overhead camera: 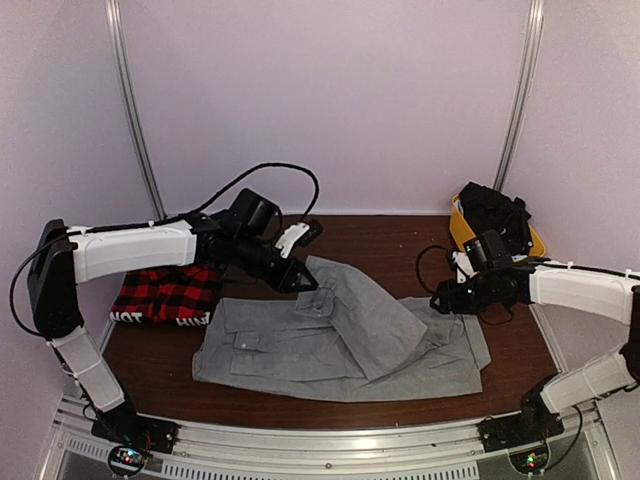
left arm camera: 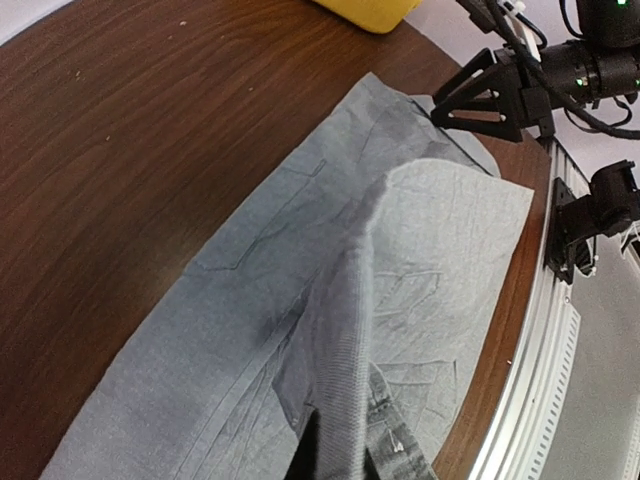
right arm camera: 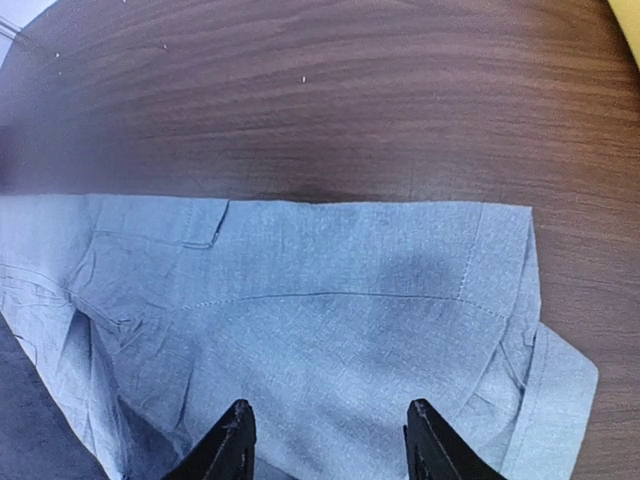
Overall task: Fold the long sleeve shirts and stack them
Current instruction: Fold the sleeve of the rectangle-folded shirt.
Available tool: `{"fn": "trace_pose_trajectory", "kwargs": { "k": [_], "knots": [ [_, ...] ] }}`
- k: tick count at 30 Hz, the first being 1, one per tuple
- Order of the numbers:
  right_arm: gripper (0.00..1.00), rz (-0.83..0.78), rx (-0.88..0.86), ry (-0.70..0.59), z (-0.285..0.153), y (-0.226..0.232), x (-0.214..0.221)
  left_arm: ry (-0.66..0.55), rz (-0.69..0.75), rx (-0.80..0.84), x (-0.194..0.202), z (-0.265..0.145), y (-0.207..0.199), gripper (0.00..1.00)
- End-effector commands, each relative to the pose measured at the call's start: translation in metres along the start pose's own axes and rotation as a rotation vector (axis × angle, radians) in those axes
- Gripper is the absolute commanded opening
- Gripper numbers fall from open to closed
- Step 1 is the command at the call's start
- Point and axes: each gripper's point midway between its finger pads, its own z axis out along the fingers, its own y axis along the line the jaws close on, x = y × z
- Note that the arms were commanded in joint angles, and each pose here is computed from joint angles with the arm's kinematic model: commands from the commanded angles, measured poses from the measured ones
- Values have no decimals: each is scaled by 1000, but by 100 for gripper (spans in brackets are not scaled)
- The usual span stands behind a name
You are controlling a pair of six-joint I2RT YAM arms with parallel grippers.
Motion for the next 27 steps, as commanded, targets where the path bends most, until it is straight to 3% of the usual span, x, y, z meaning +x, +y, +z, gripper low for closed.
{"fn": "trace_pose_trajectory", "kwargs": {
  "k": [1,10,27],
  "knots": [
    [52,-19,-38,11,22,2,6,-79,-115,-17,-4,-20,16,0],
    [50,-2,33,83,50,-23,33,-76,-275,-89,32,-32,66,0],
    [54,25,31,58,45,-30,26,-29,-351,-131,71,-26,90,0]
  ]
}}
